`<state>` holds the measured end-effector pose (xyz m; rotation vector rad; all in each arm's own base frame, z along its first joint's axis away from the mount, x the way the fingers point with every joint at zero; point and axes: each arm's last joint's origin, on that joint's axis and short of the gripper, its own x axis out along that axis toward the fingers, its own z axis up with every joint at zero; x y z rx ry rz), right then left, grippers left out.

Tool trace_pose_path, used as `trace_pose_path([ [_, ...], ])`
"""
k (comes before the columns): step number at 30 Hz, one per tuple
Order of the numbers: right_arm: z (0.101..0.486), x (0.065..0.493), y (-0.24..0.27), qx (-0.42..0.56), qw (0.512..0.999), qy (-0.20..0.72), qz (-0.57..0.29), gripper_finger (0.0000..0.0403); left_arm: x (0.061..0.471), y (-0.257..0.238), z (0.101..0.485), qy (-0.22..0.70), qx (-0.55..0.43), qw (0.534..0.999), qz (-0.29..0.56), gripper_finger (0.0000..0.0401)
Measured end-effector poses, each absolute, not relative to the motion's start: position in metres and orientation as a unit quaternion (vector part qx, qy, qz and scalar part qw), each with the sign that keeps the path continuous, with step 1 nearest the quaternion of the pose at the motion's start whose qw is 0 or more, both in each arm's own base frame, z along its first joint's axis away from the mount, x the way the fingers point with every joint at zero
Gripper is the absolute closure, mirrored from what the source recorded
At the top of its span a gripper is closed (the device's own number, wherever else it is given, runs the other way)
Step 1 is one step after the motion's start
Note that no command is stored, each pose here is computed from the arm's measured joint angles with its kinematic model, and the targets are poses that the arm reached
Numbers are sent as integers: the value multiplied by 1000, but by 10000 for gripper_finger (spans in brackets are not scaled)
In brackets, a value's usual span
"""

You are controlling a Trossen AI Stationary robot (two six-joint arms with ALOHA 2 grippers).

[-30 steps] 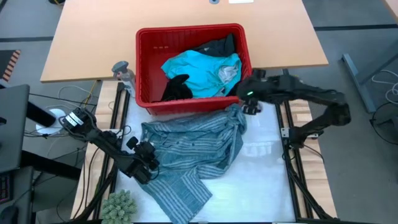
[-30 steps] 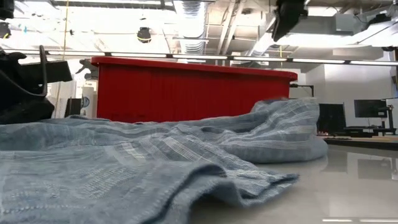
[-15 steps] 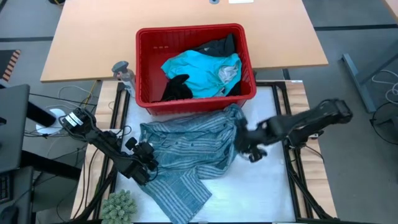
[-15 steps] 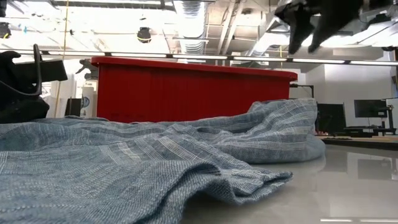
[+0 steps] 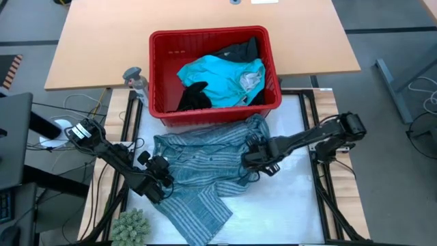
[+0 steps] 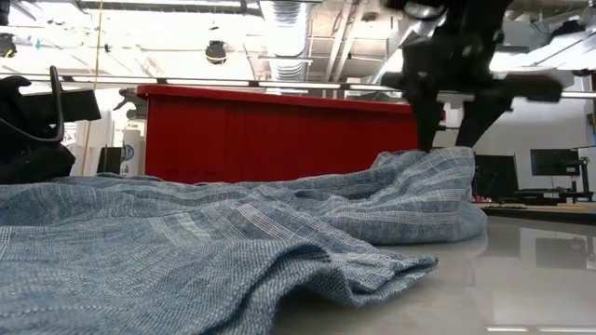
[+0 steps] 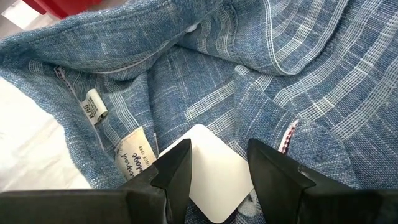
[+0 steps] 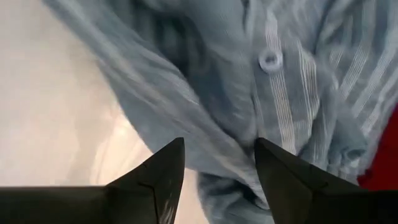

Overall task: Fold Laundry from Bin
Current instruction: Fold the patterned blue shirt

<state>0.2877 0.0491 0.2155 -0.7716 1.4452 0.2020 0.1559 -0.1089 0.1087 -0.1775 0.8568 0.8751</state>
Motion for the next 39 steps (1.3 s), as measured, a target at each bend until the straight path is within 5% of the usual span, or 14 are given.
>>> trace_pose_path([
  [6, 209, 291, 32, -331, 667, 664, 70, 204, 156, -109, 109, 401, -84, 815, 411, 255],
  [12, 220, 282, 32, -305, 673, 672, 45, 358, 156, -109, 109, 397, -81, 817, 411, 255],
  [14, 224, 276, 34, -297, 674, 675, 36, 382, 156, -109, 109, 394, -80, 818, 411, 255],
  [21, 263, 259, 57, -258, 692, 674, -11, 382, 156, -109, 109, 396, -77, 818, 410, 255],
  [29, 313, 245, 116, -118, 779, 616, 8, 382, 152, -115, 108, 435, -93, 805, 393, 255],
  [34, 301, 241, 159, 8, 779, 626, 29, 382, 147, -127, 115, 451, -106, 810, 360, 255],
  [39, 269, 242, 203, 19, 755, 654, 35, 382, 143, -132, 121, 457, -121, 814, 338, 255],
])
